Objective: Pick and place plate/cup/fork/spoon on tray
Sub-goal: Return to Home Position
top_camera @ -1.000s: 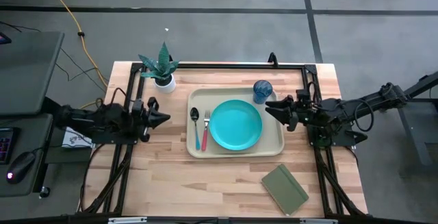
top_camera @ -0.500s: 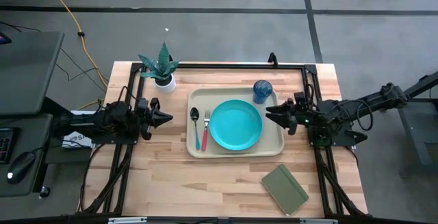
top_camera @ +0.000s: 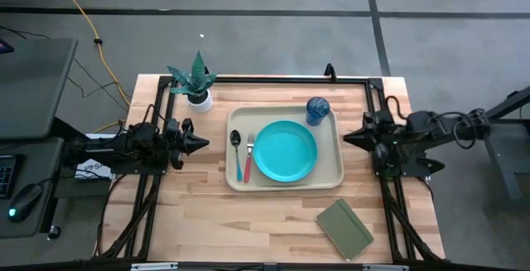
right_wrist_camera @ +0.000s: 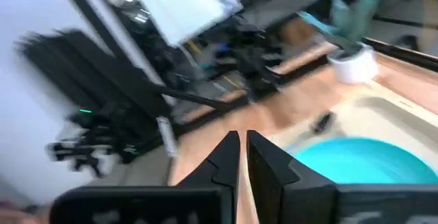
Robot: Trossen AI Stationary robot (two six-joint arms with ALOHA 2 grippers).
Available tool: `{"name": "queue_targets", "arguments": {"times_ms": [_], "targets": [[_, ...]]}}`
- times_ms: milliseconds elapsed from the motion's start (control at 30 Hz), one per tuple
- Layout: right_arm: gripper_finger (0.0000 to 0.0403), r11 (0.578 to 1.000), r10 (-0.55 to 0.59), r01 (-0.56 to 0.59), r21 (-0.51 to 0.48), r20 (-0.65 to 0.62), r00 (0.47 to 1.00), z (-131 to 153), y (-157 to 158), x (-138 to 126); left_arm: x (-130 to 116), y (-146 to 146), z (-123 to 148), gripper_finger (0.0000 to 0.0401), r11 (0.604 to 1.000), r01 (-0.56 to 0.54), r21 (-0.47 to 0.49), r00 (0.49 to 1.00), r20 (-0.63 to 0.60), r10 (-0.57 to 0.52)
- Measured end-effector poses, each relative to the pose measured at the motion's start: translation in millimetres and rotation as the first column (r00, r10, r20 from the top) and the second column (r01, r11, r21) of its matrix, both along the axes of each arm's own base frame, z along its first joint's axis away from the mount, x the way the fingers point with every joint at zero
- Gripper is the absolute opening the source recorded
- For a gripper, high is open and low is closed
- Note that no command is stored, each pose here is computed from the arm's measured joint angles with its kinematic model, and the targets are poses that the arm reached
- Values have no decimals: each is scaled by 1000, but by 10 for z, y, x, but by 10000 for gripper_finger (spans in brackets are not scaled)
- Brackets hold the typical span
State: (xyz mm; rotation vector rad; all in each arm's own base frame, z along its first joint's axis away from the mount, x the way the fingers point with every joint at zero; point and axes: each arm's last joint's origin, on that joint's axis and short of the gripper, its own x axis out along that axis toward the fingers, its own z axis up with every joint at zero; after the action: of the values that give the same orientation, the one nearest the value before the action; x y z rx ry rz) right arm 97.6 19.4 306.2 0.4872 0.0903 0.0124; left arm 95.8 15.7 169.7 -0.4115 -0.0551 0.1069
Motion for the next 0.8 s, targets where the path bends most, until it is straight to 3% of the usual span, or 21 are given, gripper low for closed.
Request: {"name": "queue_targets", "arguments": {"times_ms": [100, 200, 400, 800], "targets": [[6, 996, 68, -71, 44, 65, 996, -133, -20, -39, 0, 0, 0, 0, 1000, 0, 0, 1000, 0, 0], [6, 985, 126, -136, 104, 104, 987, -451, -15, -5, 0, 0, 0, 0, 1000, 0, 0, 1000, 0, 0], [2, 976, 125, -146, 159, 134, 983, -940, -62, -18, 0, 0, -1, 0, 1000, 0, 0, 1000, -1, 0], [0, 992, 106, -117, 54, 179, 978, -1308, -88, -14, 4, 0, -4, 0, 1000, 0, -1, 1000, -4, 0]]}}
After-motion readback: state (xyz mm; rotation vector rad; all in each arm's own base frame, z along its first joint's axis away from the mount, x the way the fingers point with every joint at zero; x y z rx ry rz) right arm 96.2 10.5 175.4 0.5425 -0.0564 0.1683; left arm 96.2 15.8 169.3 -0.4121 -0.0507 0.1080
